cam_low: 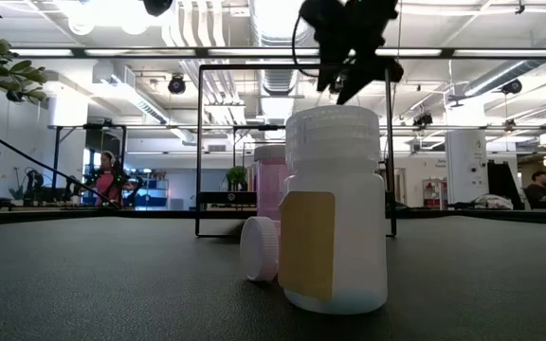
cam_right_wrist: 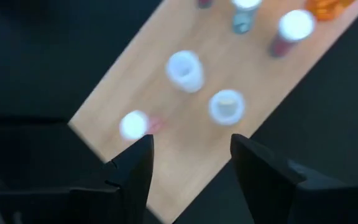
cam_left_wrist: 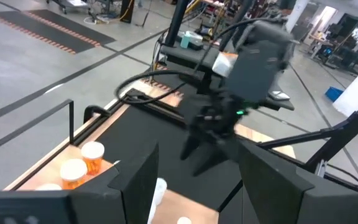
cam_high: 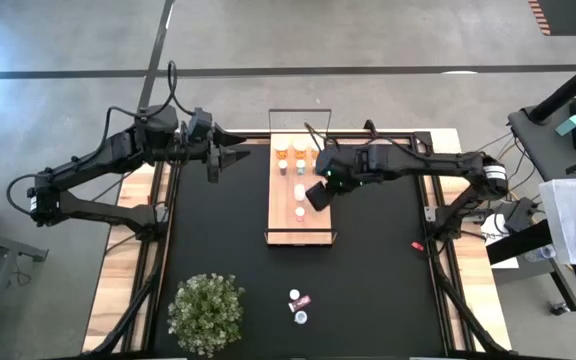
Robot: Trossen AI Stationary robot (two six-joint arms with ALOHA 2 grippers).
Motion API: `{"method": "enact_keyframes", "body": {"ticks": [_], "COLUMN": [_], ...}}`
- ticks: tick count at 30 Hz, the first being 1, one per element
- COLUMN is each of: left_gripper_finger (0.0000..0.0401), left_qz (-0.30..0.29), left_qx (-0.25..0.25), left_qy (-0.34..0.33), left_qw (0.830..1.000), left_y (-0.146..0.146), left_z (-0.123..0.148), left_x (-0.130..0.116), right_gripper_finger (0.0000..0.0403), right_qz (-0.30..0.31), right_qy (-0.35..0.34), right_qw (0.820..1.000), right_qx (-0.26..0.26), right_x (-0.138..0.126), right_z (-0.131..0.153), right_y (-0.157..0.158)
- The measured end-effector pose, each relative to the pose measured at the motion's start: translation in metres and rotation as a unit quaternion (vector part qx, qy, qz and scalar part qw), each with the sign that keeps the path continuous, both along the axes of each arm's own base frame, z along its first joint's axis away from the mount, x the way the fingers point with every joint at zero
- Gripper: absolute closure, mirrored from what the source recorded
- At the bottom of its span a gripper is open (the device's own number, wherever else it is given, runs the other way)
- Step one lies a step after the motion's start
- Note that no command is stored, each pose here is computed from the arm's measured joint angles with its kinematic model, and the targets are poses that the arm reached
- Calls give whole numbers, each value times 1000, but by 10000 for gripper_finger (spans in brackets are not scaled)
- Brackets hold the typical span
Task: Pick and place medicine bottles onto shelf by color
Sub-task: Put the top pink pill bottle aligned with the other pink pill bottle on the shelf
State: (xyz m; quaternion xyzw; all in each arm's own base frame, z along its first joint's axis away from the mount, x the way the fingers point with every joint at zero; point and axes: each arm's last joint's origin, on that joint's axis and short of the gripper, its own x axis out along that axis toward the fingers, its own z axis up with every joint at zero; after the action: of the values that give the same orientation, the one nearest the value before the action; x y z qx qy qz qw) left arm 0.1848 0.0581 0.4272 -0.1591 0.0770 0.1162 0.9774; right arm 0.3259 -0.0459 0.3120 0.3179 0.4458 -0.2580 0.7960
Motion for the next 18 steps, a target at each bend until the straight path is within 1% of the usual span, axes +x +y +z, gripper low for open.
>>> {"method": "enact_keyframes", "body": {"ticks": [8,15,18], "left_gripper_finger": [199,198,198], "left_qz": [-6,-83,-102], "left_qx": [-11,-25,-27], "left_qy": [32,29,30], "left_qw": [999,996,994], "left_y": [-1,-6,-9], "left_z": [-6,-8,-8], "left_x": [-1,0,1], "right_gripper_finger": [200,200,200], "right_qz": [38,24,33], "right_qy": [-16,-27,-28], "right_qw": [999,999,999], "right_qx": [-16,-3,1], "right_x": [-2,-6,-8], "right_z": [8,9,9], "right_y": [59,91,100]}}
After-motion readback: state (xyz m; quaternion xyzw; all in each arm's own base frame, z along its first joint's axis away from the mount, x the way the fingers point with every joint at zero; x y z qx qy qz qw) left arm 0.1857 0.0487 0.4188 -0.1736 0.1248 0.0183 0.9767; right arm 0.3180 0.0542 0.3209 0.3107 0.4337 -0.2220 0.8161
